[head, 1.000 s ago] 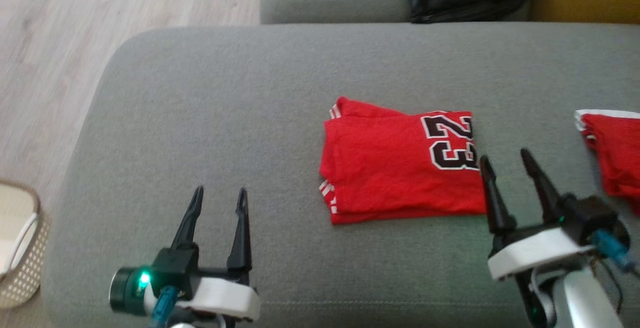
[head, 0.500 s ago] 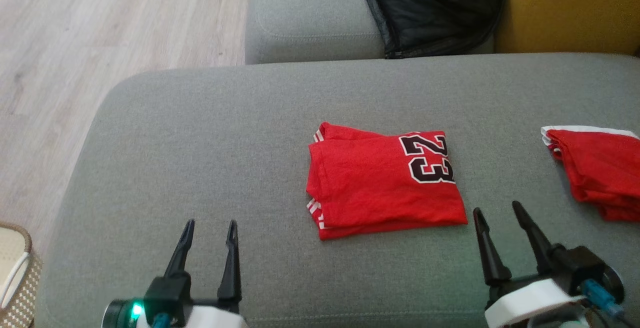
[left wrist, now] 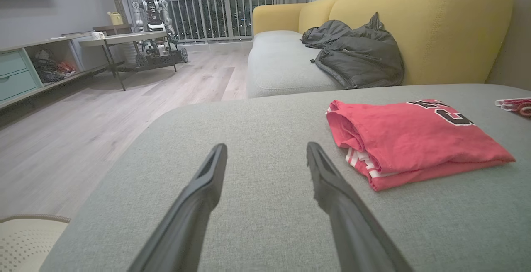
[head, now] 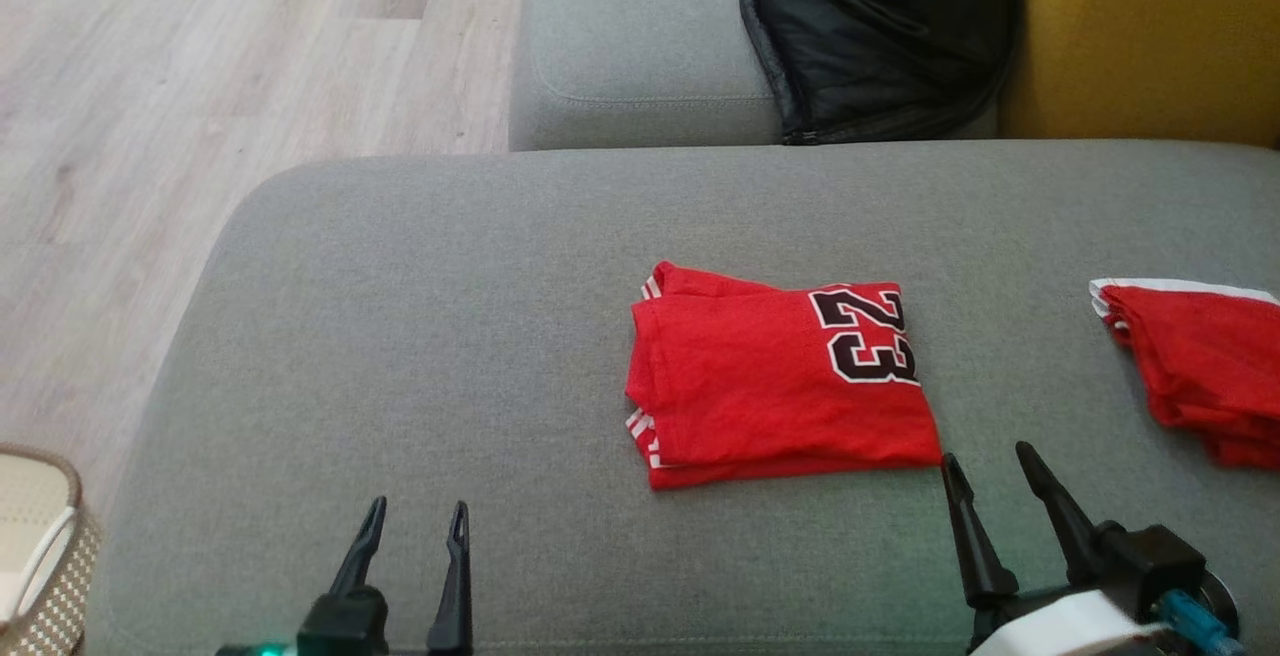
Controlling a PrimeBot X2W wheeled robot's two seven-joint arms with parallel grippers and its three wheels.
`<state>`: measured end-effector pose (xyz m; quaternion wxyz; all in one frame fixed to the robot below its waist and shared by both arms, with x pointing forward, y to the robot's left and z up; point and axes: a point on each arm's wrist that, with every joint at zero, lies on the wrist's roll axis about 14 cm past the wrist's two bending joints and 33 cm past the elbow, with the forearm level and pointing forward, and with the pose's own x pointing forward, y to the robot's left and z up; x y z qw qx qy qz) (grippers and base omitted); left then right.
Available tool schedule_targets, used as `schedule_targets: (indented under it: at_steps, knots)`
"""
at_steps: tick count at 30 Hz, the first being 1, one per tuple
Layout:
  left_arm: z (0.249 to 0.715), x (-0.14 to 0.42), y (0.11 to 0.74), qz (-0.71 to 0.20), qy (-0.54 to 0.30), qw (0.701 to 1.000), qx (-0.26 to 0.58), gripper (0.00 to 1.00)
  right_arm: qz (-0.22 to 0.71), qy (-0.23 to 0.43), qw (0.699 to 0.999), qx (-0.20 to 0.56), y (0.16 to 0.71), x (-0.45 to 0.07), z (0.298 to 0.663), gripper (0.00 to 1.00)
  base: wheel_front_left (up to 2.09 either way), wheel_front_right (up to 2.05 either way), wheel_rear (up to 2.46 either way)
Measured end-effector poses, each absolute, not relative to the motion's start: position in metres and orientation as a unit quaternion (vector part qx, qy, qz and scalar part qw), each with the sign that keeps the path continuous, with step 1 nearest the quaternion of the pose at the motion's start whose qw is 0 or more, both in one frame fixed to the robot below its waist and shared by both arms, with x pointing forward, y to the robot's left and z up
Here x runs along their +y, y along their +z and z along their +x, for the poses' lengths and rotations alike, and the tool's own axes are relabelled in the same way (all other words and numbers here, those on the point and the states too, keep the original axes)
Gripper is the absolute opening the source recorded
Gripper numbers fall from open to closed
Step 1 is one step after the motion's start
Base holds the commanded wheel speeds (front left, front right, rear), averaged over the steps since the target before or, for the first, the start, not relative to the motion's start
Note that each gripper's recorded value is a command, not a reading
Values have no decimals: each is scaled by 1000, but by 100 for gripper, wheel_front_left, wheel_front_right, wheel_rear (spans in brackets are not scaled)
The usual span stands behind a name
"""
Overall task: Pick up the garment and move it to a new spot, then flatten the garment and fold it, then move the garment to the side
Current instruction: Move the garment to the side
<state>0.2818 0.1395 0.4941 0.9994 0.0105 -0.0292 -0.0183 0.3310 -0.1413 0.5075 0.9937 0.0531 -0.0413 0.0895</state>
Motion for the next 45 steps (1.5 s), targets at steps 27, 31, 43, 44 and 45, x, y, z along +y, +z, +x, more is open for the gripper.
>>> schedule_targets:
  at_steps: [27, 31, 43, 44, 45]
  knots:
    - [284, 150, 454, 4, 4, 999, 45, 100, 138, 21, 977, 161, 422, -155, 455, 100, 0, 0, 0]
    - [292, 152, 451, 3, 8, 999, 53, 100, 150, 27, 967, 203, 407, -142, 469, 100, 0, 0, 0]
    - [303, 142, 452, 3, -8, 999, 52, 100, 136, 38, 946, 290, 379, -136, 459, 0, 0, 0, 0]
    - [303, 142, 452, 3, -8, 999, 52, 100, 136, 38, 946, 290, 379, -136, 459, 0, 0, 0, 0]
    - [304, 140, 453, 3, -13, 999, 51, 100, 134, 36, 949, 283, 381, -138, 458, 0, 0, 0, 0]
